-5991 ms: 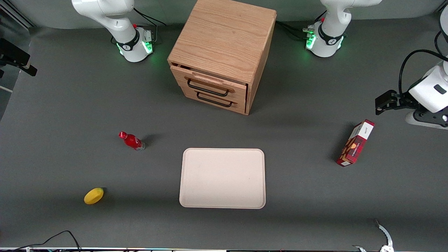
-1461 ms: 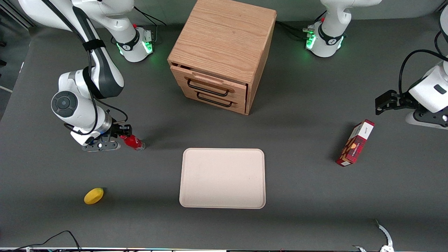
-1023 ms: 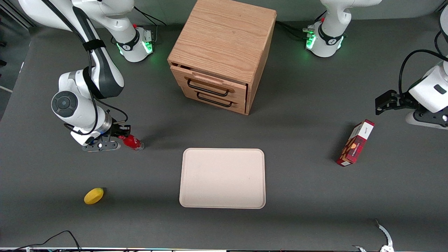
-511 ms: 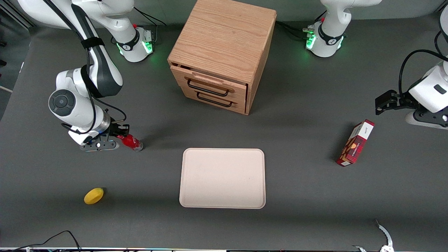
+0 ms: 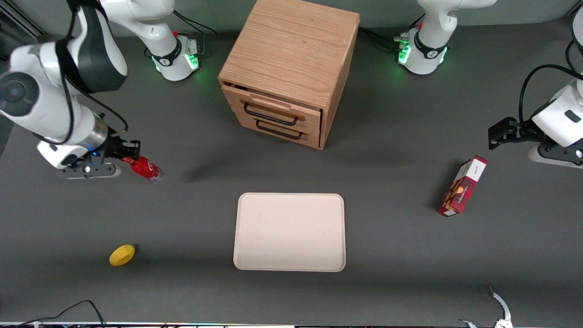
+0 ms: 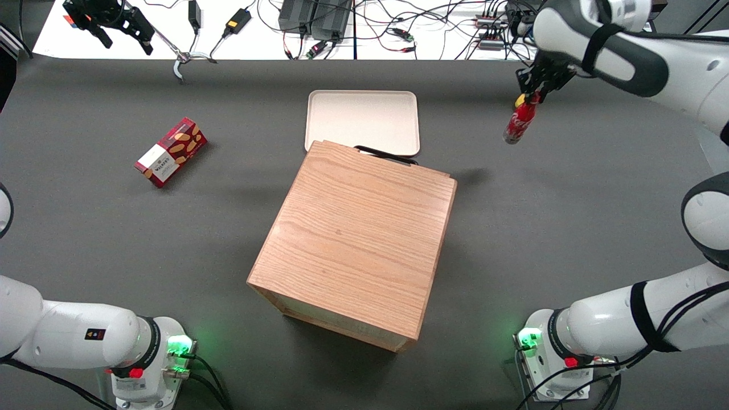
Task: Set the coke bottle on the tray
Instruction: 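Lift the bottle and swing it upright toward the cream tray, then lower the upright bottle onto the tray's corner near the gripper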
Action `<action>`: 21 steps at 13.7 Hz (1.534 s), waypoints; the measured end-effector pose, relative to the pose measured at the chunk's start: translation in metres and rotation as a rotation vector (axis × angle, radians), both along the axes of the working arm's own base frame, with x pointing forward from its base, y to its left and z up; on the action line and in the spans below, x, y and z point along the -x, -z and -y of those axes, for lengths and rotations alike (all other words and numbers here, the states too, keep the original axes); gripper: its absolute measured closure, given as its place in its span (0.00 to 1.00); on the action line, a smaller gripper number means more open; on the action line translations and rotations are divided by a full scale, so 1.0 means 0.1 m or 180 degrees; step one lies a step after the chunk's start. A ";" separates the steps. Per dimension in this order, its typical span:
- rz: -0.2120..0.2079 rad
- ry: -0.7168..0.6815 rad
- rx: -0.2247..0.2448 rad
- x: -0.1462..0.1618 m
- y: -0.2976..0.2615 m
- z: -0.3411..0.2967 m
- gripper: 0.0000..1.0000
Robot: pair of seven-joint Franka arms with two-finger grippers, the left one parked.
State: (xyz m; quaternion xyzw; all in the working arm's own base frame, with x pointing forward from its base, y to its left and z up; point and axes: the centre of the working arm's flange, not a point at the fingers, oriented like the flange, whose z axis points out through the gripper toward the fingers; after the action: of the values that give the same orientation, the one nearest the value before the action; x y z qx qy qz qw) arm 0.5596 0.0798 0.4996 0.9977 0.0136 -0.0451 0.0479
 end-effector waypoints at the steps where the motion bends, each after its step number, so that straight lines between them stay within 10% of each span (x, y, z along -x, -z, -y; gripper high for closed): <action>1: -0.0005 0.0010 0.0005 0.00 -0.16 0.00 0.68; 9: 0.0236 -0.0102 -0.0117 -0.11 -0.86 -0.31 0.68; 21: 0.0035 -0.0560 -0.0246 -0.93 0.05 -2.08 0.68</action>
State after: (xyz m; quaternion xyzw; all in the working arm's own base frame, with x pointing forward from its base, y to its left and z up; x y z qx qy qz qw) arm 0.6530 0.2880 0.4950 0.9940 0.1026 -0.0347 0.0132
